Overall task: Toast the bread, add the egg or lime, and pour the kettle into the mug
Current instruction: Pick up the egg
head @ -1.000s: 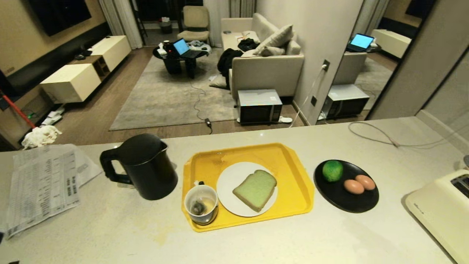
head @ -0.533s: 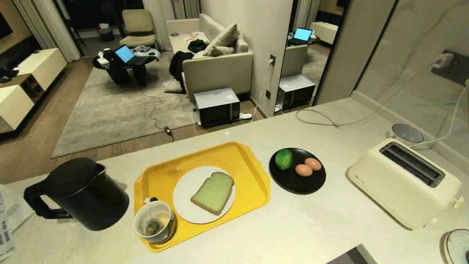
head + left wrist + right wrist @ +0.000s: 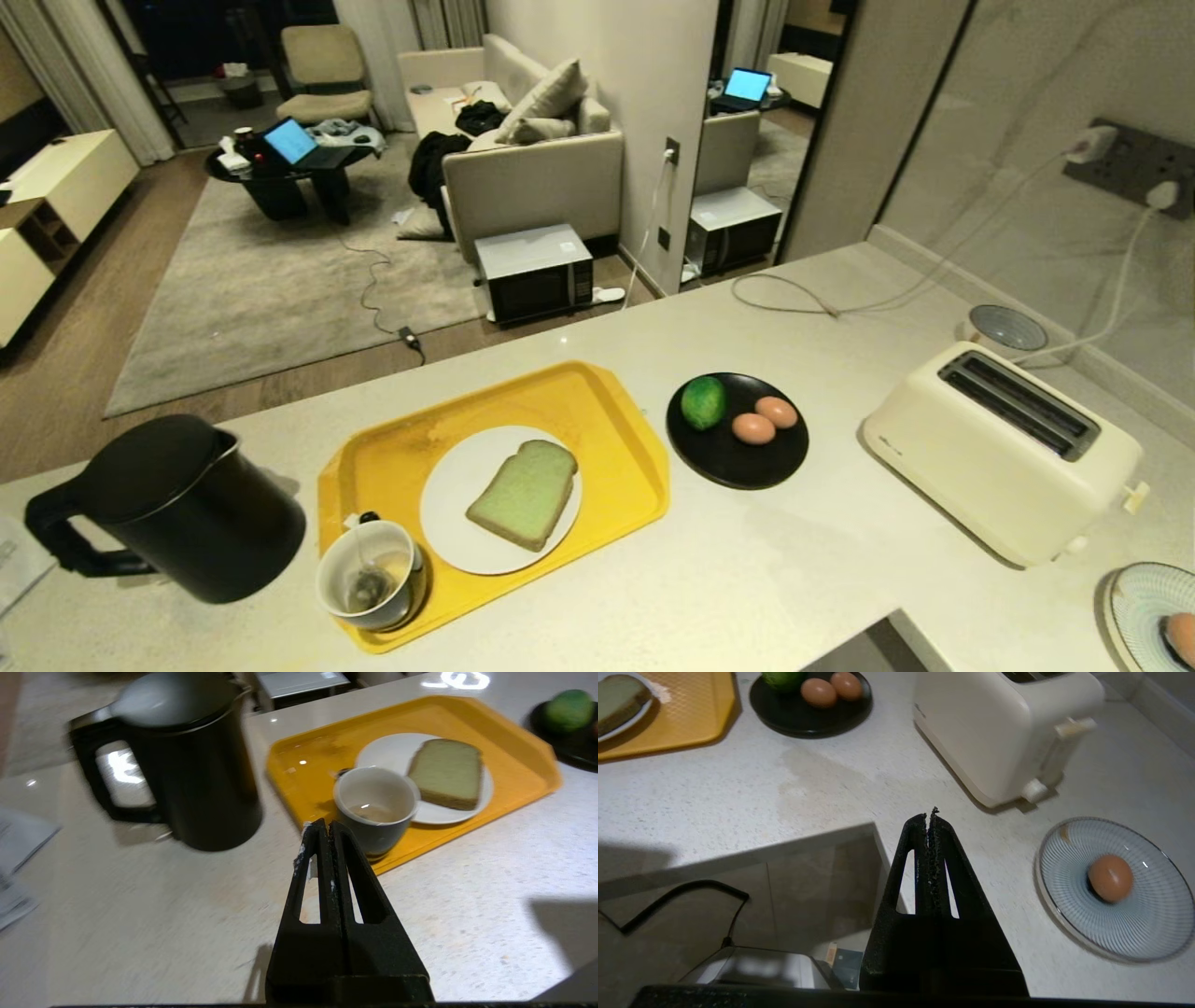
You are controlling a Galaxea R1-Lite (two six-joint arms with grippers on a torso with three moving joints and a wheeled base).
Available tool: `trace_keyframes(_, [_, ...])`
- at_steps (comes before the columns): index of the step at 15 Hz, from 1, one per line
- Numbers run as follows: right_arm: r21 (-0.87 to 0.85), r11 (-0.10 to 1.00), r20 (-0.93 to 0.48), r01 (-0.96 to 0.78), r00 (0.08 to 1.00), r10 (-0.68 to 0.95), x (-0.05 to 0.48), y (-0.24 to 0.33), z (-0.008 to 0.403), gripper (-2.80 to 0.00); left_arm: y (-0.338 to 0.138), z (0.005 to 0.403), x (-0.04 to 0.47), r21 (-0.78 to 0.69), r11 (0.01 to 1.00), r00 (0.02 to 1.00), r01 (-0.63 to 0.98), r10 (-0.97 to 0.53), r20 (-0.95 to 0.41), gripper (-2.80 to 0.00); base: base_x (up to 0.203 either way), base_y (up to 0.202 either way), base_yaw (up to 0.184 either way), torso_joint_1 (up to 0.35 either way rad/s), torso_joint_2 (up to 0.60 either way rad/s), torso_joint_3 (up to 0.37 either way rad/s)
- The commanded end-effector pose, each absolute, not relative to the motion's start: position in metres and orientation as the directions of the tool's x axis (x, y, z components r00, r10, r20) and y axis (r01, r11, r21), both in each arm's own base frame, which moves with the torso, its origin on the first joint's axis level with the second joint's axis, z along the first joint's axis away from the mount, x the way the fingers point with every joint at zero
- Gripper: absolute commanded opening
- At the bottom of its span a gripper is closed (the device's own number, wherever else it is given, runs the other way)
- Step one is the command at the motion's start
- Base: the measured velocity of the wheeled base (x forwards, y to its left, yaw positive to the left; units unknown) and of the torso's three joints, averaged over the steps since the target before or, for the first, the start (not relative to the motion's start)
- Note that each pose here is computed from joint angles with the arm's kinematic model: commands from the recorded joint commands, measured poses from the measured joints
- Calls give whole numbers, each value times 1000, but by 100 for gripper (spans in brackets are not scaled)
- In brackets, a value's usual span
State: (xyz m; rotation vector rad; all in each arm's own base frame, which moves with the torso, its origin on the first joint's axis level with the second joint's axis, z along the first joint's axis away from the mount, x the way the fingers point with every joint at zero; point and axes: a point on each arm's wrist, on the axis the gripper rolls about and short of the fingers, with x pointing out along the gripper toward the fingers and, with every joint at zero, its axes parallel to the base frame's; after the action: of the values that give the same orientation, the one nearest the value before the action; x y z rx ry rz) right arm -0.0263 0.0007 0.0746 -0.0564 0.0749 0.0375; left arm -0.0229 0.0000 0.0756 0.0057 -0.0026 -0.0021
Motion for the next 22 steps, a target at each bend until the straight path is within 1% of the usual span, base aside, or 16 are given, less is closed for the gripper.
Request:
trace_keyframes(1, [-55, 998, -77, -41, 996, 37, -26, 1, 75, -280, 0, 76, -23, 6, 1000, 1000, 3, -3, 3, -280, -1, 5, -164, 2, -2, 2])
trace_keyframes(8, [-56, 998, -77, -41, 996, 37, -26, 1, 75, -280, 0, 76, -23, 6, 1000, 1000, 3, -3, 3, -280, 0, 8, -164, 2, 1, 4])
trace_keyframes(17, [-86, 996, -102, -12, 995, 3, -28, 0, 76, -280, 0, 76, -23, 6, 1000, 1000, 2, -2, 3, -280, 0, 0, -8, 0, 0, 0])
trace_keyframes(18, [-87, 996, -93, -9, 996, 1, -29, 0, 80, -280, 0, 76, -23, 6, 1000, 1000, 2, -2, 3, -280, 0, 0, 0, 0, 0, 0])
trace_keyframes(20, [-78, 997, -107, -8, 994, 0, -29, 0, 104, -280, 0, 76, -23, 6, 1000, 1000, 3, -3, 3, -280, 0, 0, 0, 0, 0, 0])
trace_keyframes(22, [-43, 999, -167, 4, 986, -11, -16, 0, 149, -280, 0, 76, -23, 6, 1000, 1000, 3, -3, 3, -280, 0, 0, 0, 0, 0, 0])
